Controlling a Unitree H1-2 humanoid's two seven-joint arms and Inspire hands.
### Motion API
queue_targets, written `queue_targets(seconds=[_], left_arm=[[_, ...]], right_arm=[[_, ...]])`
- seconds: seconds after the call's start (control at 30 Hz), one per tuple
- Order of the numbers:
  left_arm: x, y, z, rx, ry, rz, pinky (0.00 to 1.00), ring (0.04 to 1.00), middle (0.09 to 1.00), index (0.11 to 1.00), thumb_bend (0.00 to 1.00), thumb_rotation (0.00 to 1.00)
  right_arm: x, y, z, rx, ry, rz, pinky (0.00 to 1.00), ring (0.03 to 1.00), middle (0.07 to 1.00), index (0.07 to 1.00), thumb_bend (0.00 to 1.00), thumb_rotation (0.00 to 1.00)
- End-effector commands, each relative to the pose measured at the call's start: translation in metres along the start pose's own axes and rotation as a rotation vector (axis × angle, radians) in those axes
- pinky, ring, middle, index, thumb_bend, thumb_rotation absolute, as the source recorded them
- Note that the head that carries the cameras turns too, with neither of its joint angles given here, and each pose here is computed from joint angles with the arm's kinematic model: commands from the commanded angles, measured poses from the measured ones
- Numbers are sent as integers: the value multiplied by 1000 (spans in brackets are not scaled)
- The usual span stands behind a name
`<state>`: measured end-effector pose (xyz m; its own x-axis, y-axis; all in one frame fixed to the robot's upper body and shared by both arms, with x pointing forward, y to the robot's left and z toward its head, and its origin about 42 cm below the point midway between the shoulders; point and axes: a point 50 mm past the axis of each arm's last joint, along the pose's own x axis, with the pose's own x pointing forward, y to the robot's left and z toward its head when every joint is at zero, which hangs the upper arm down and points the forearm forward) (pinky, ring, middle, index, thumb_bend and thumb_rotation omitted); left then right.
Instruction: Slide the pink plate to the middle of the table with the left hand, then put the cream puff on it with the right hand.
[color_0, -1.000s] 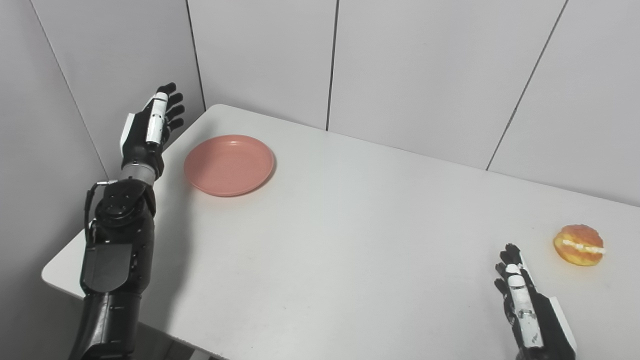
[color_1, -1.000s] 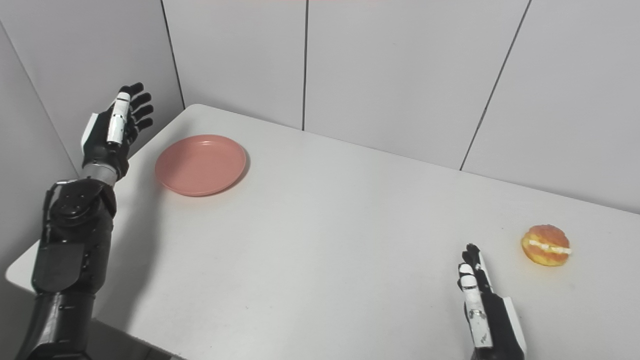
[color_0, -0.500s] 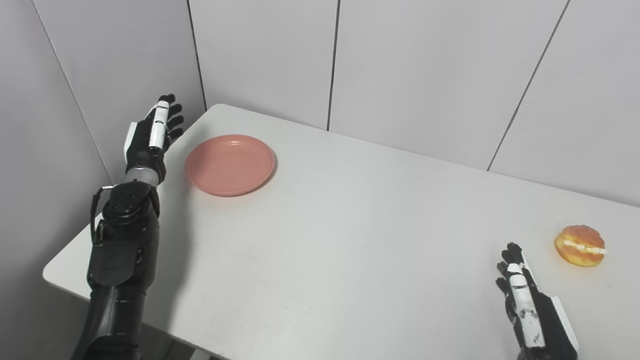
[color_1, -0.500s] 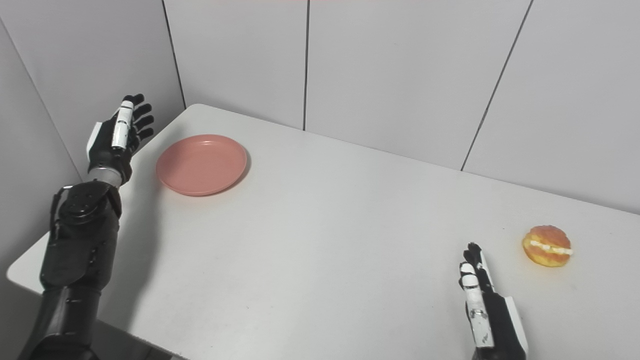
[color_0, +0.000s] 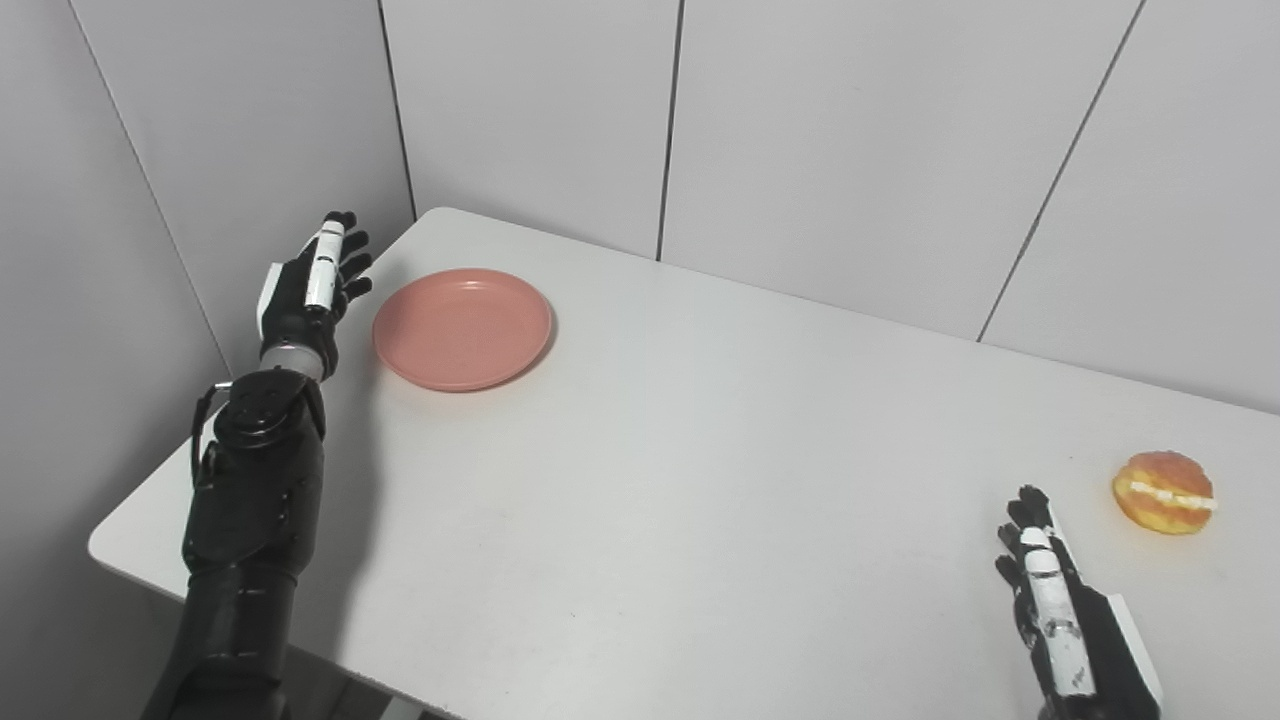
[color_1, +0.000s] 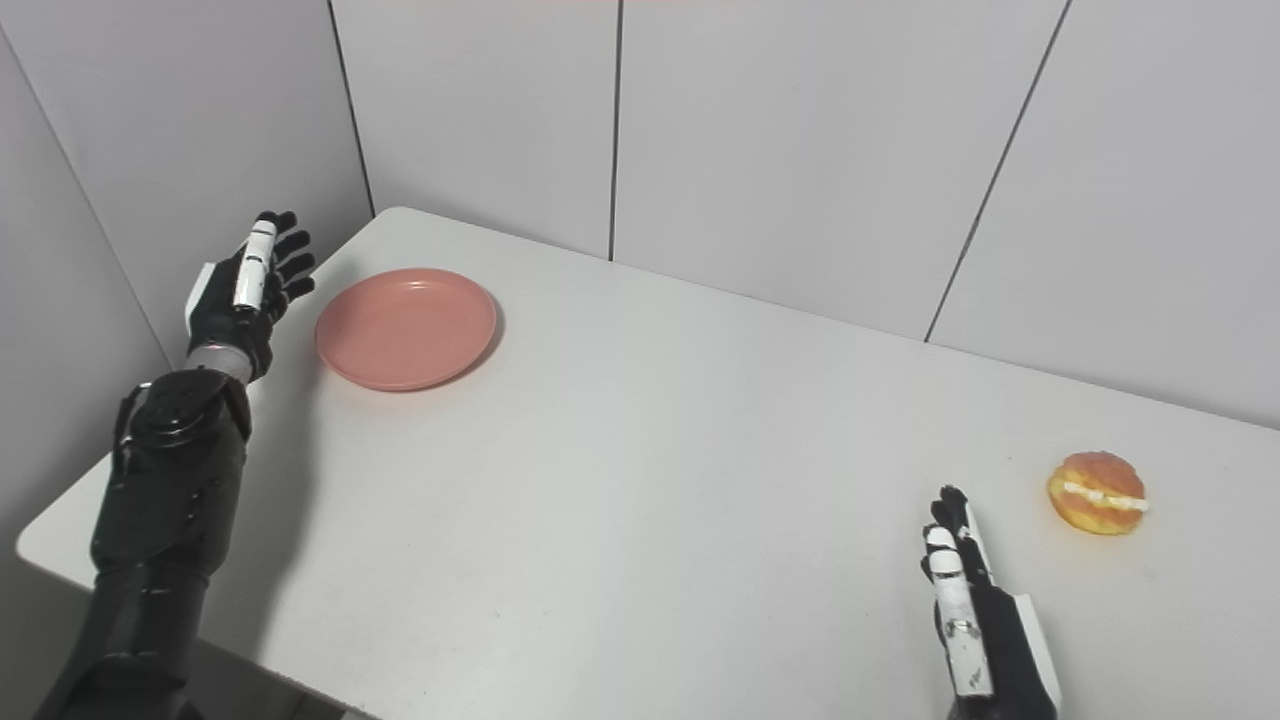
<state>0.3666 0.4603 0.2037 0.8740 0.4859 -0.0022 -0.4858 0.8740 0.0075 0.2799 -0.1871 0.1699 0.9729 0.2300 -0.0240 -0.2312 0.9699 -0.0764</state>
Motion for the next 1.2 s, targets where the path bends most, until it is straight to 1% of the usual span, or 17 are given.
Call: queue_targets(seconds=[0.0,0.17,0.4,0.7,0.8,0.9,0.97,1.0,1.07,1.17], left_arm=[[14,3,35,-5,-128,6,869,884,888,859,300,972],[16,3,29,-9,-118,12,852,881,885,859,297,977],[21,6,20,-18,-109,21,853,886,887,860,287,984],[25,7,9,-21,-95,42,836,883,884,852,286,903],[28,6,4,-22,-85,53,835,874,876,845,289,849],[31,5,1,-42,-64,59,866,885,882,852,298,877],[32,4,-3,-55,-50,56,862,876,871,843,301,867],[33,3,-5,-63,-42,43,866,879,873,848,299,886],[35,3,-8,-81,-27,7,895,901,897,875,296,968],[39,-1,-13,-125,15,-20,923,921,917,896,292,997]], right_arm=[[5,-1,15,-4,-68,1,1000,1000,1000,1000,97,1000],[4,-2,15,-8,-69,1,1000,1000,1000,1000,92,1000],[3,-2,15,-11,-64,2,1000,1000,1000,1000,97,1000],[3,-3,14,-10,-67,5,1000,1000,1000,1000,93,1000],[3,-3,14,-12,-64,4,1000,1000,1000,1000,100,1000],[3,-3,14,-9,-63,2,1000,1000,1000,1000,103,1000],[3,-3,14,-4,-59,4,1000,1000,1000,1000,104,1000],[3,-3,14,-4,-59,4,1000,1000,1000,1000,105,1000],[3,-3,14,-8,-59,3,1000,1000,1000,1000,104,1000],[2,-3,15,-4,-59,8,1000,1000,1000,1000,103,1000]])
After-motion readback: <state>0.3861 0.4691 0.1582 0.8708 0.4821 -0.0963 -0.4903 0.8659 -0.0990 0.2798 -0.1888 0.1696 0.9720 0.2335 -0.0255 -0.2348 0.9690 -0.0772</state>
